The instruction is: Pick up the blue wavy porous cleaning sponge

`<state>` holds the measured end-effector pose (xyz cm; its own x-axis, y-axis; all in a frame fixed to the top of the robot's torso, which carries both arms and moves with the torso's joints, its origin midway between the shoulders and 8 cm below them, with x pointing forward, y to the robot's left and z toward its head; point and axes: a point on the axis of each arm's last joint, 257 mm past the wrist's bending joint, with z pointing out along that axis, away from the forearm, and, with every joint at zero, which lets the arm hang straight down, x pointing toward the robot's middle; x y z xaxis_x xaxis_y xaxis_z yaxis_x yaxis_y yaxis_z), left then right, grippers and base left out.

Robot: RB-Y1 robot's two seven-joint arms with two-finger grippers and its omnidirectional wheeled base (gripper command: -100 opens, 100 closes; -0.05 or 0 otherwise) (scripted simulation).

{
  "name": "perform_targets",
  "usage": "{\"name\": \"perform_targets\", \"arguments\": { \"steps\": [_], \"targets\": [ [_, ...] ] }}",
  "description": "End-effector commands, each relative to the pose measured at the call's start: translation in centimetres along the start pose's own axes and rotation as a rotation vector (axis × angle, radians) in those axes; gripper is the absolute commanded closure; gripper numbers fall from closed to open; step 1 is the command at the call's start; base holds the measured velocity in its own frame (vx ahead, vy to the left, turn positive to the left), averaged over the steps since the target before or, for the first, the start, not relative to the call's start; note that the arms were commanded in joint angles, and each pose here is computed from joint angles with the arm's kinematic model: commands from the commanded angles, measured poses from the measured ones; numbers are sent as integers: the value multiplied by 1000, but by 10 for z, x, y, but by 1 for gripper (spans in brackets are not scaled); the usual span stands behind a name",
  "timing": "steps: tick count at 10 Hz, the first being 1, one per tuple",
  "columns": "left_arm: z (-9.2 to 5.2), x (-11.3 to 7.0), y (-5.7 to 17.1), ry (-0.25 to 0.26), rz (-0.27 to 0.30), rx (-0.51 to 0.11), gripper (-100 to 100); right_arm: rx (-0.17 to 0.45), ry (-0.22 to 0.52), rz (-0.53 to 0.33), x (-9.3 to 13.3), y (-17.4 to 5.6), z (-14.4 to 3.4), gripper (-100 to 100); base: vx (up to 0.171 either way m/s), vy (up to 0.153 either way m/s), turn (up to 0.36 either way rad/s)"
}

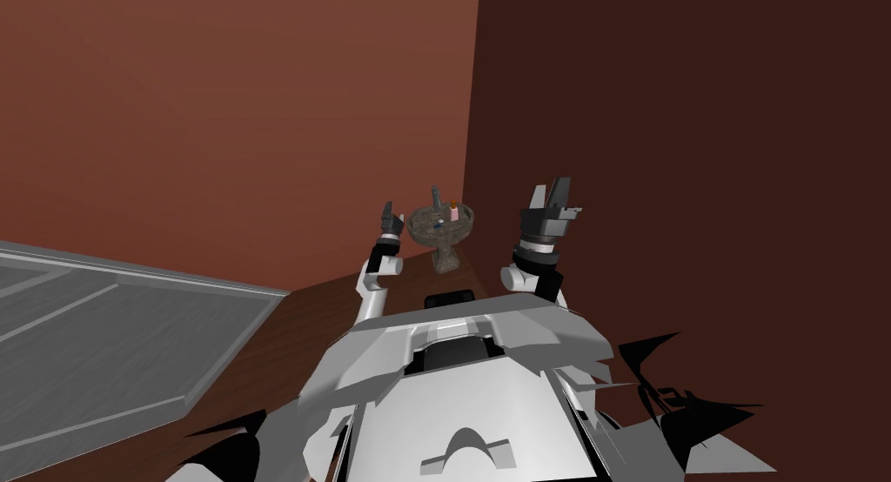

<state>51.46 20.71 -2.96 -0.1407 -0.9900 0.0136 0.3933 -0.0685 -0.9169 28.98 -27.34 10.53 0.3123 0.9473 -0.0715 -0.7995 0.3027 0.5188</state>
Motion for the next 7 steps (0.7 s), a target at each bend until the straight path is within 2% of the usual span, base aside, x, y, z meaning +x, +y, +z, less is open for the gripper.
{"name": "perform_targets", "arguments": {
  "steps": [1, 2, 4, 5, 6, 7],
  "targets": [
    [8, 2, 15, 4, -17, -50, -100, 0, 0, 0, 0, 0, 0, 0, -17, -24, 8],
    [18, 6, 27, 12, -49, -83, -100, 0, 0, 0, 0, 0, 0, 0, -15, -33, 14],
    [21, 7, 39, 10, -48, -125, -100, 0, 0, 0, 0, 0, 0, 0, -8, -20, 5],
    [33, 12, 53, 18, -79, -165, -100, 0, 0, 0, 0, 0, 0, 0, -4, -22, 15],
    [32, 11, 61, 15, -78, -196, -100, 0, 0, 0, 0, 0, 0, 0, -6, -22, 9],
    [43, 17, 69, 23, -109, -226, -100, 0, 0, 0, 0, 0, 0, 0, -5, -32, 10]
  ]
}}
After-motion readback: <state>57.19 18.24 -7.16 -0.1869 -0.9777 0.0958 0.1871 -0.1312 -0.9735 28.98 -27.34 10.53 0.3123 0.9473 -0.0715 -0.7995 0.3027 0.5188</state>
